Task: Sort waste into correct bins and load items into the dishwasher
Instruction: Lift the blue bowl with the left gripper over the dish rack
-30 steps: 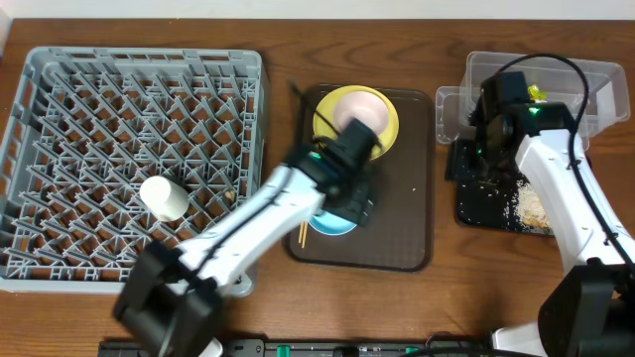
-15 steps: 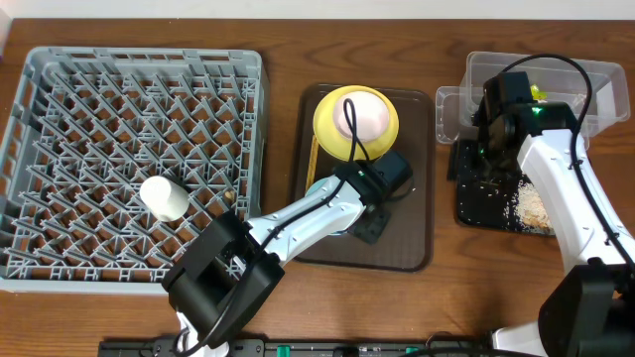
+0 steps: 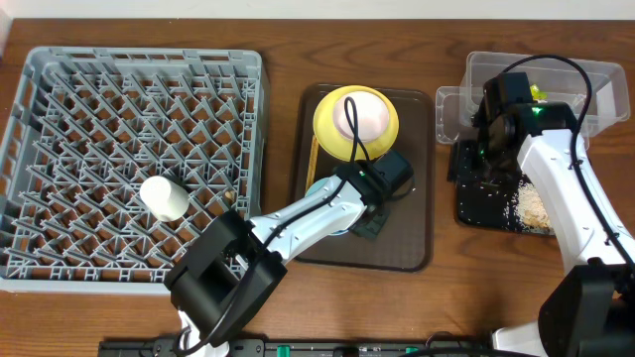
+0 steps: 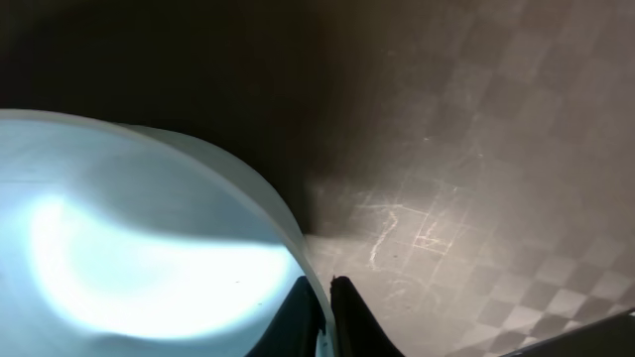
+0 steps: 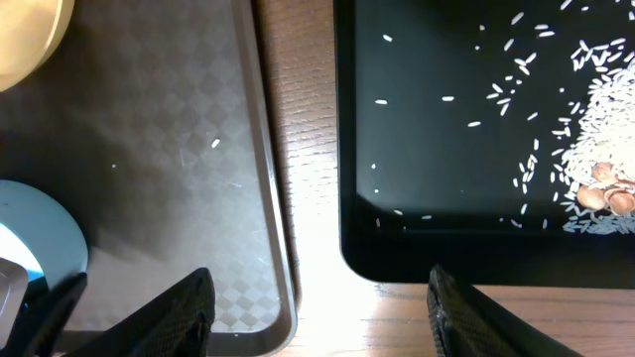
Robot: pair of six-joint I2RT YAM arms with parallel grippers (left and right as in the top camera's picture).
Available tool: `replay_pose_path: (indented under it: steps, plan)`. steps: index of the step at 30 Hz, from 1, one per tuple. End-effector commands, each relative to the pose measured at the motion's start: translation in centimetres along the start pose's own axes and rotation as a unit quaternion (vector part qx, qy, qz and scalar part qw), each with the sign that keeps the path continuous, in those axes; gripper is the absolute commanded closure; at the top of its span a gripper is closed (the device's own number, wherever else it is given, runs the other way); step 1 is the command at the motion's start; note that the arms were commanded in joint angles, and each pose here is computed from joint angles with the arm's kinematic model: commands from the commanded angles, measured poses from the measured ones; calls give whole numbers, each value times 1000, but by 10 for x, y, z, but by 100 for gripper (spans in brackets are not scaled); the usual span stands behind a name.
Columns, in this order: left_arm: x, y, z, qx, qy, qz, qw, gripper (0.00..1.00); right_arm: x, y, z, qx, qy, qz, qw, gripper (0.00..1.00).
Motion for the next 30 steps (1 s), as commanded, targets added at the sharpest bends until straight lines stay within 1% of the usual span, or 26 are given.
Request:
replay_pose_path:
  steps: [1,6,9,13,17,21,25,27,30]
  plan:
    - [-8,1,-15,0,-23,1,1000,94,-2,-2,-9,3,-16,1,1000,33]
    - [-22,2,-66,15,-72,2,997,94,-1,-2,-9,3,-15,1,1000,34]
    - [-34,13,-111,21,-114,8,993,94,-1,-2,-9,4,-14,1,1000,33]
    - [-51,43,-173,40,-189,-17,981,94,-1,-2,-9,4,-14,1,1000,33]
    - [-58,89,-223,102,-250,-54,961,94,-1,-2,-9,4,-13,0,1000,34]
    - [-57,153,-240,136,-280,-120,943,94,-1,-2,-9,4,-13,-1,1000,34]
    - [-54,215,-238,166,-297,-186,922,94,-1,-2,-9,4,-13,-1,1000,34]
    - [-53,239,-238,202,-311,-203,906,94,-1,-2,-9,4,-13,0,1000,34]
    - [-55,264,-240,269,-338,-207,878,94,-1,-2,-9,4,-13,0,1000,34]
Point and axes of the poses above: each gripper's point midway between its finger pads, its own z axis out along the fingers, its own y axis along the line the jaws close on, x = y × z, the point moved 3 cm from there along -z, back along the fingers, and after that the axes turned 2 degrees about -z, right-handed, at the moved point
